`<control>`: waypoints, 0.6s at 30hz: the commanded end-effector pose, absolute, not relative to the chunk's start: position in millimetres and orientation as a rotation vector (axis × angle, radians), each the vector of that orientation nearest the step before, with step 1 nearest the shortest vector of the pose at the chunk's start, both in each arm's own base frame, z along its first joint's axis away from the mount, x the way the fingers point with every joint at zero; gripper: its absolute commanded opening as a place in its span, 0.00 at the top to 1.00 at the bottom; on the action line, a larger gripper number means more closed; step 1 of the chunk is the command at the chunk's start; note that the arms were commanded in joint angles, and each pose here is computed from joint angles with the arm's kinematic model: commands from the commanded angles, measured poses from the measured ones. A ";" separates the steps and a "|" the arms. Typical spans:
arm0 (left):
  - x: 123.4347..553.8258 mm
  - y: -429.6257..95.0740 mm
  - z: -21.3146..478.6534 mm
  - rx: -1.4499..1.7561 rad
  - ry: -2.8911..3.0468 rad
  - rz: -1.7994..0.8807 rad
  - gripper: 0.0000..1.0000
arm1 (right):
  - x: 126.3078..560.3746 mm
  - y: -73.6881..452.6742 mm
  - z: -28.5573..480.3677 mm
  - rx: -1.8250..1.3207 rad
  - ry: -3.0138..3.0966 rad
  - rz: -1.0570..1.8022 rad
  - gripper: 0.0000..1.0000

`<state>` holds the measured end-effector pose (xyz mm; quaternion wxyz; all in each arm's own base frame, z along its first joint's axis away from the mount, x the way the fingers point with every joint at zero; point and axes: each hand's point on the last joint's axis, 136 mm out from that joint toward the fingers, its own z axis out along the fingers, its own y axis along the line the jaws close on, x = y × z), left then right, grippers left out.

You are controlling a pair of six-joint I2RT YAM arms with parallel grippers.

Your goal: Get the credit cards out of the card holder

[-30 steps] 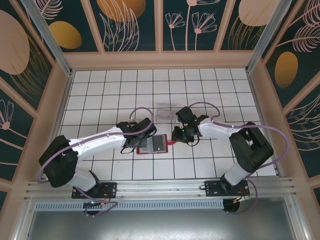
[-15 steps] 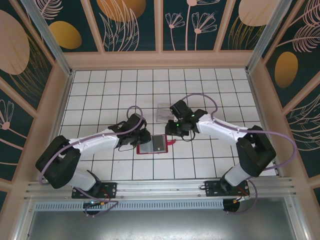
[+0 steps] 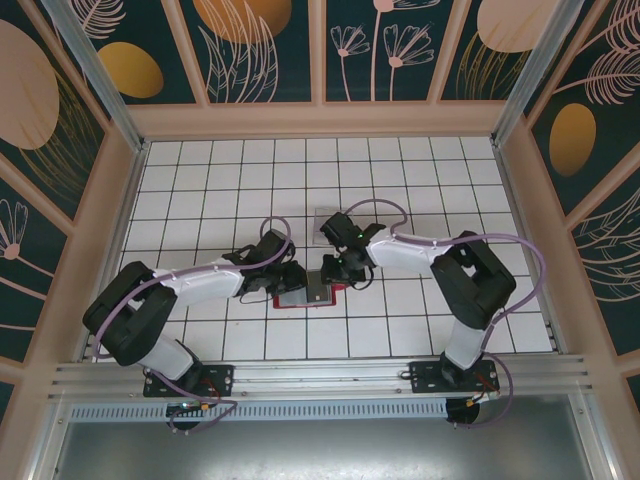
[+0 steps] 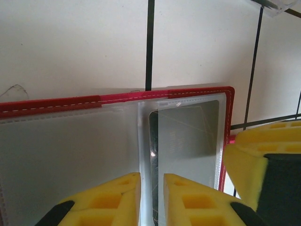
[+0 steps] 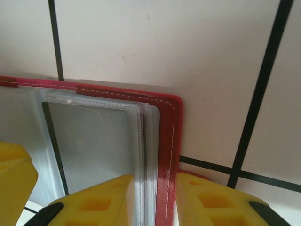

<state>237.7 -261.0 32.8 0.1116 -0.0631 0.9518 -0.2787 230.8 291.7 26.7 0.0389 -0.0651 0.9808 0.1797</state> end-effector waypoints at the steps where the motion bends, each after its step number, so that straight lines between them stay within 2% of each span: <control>1: 235.1 -254.5 23.2 -0.185 2.823 -0.781 0.78 | 228.7 298.6 22.8 -0.204 3.010 0.572 0.70; 18: 237.8 -251.6 21.0 -0.184 2.834 -0.747 0.79 | 233.7 303.1 44.0 -0.197 2.972 0.582 0.69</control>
